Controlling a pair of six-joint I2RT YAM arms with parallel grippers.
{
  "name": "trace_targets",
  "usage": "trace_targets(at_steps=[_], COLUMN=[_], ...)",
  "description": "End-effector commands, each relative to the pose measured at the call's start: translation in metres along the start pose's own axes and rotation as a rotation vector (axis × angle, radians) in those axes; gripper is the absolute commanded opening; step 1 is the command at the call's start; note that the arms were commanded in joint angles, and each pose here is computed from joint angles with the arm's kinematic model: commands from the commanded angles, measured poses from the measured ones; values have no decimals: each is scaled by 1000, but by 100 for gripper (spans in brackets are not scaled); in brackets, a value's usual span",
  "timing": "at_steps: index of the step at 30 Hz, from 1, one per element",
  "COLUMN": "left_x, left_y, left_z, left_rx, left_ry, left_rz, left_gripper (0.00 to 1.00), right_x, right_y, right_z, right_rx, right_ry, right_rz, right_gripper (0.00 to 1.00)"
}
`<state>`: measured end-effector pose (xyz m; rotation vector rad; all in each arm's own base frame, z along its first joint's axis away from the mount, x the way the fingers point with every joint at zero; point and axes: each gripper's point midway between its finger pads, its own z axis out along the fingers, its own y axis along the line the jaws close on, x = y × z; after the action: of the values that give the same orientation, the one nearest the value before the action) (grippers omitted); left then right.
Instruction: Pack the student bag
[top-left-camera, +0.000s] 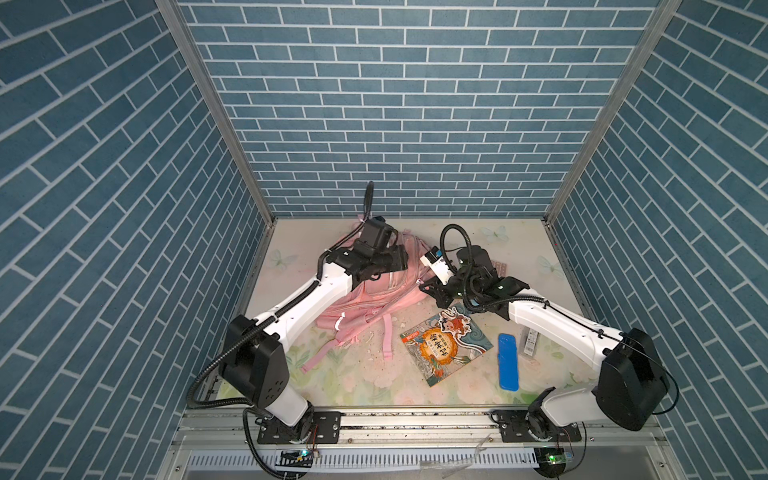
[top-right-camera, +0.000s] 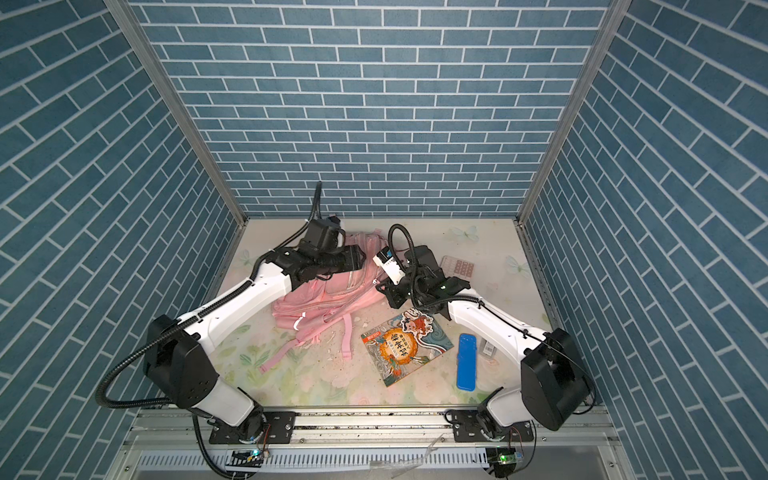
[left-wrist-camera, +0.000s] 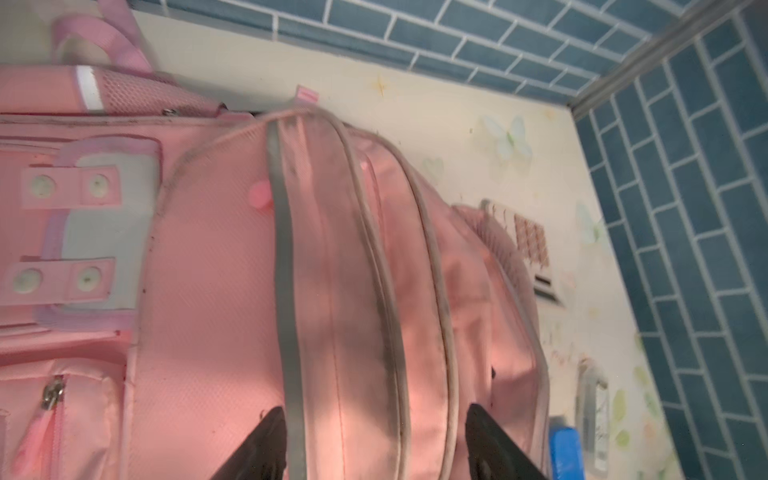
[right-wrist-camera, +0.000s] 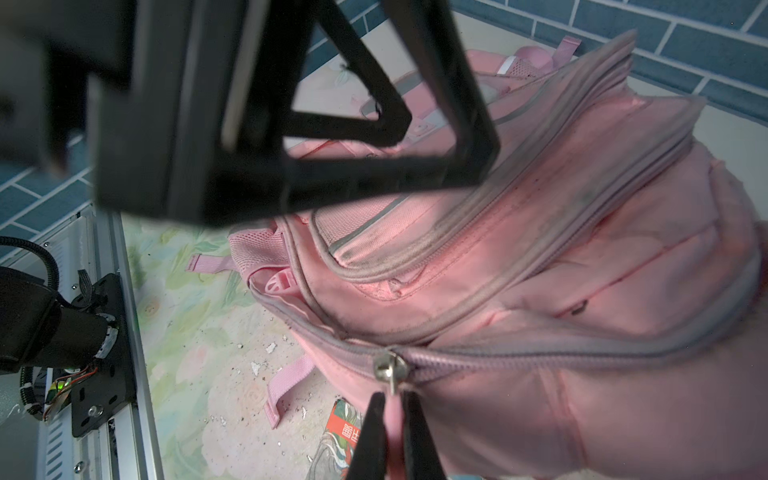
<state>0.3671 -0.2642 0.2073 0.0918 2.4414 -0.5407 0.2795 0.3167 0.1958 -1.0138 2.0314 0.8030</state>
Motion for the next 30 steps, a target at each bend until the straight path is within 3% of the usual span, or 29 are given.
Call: trace_targets(at_steps=[1, 7, 9, 11, 14, 15, 22, 26, 30], left_x=[24, 45, 49, 48, 31, 23, -47, -75, -101], left_y=[21, 28, 29, 29, 22, 17, 9, 14, 3], left_z=[4, 22, 29, 33, 28, 24, -12, -24, -35], left_rx=[-135, -206, -220, -226, -219, -204, -19, 64, 167], left_ry=[86, 148, 166, 164, 110, 84, -117, -184, -247], left_rz=[123, 161, 163, 154, 133, 120, -100, -198, -249], left_gripper=[69, 68, 63, 46, 6, 0, 0, 0, 0], right_x=[-34, -34, -33, -32, -30, -29, -32, -41, -46], right_y=[8, 8, 9, 8, 4, 2, -18, 14, 24], right_z=[-12, -14, -14, -14, -13, -13, -16, -13, -8], right_rx=[-21, -15, -18, -15, 7, 21, 312, 301, 319], right_ry=[-129, -138, -139, -135, -124, -121, -112, -151, -222], right_rz=[-104, -104, -107, -109, -116, -117, -150, -240, -208], right_gripper=[0, 0, 0, 0, 0, 0, 0, 0, 0])
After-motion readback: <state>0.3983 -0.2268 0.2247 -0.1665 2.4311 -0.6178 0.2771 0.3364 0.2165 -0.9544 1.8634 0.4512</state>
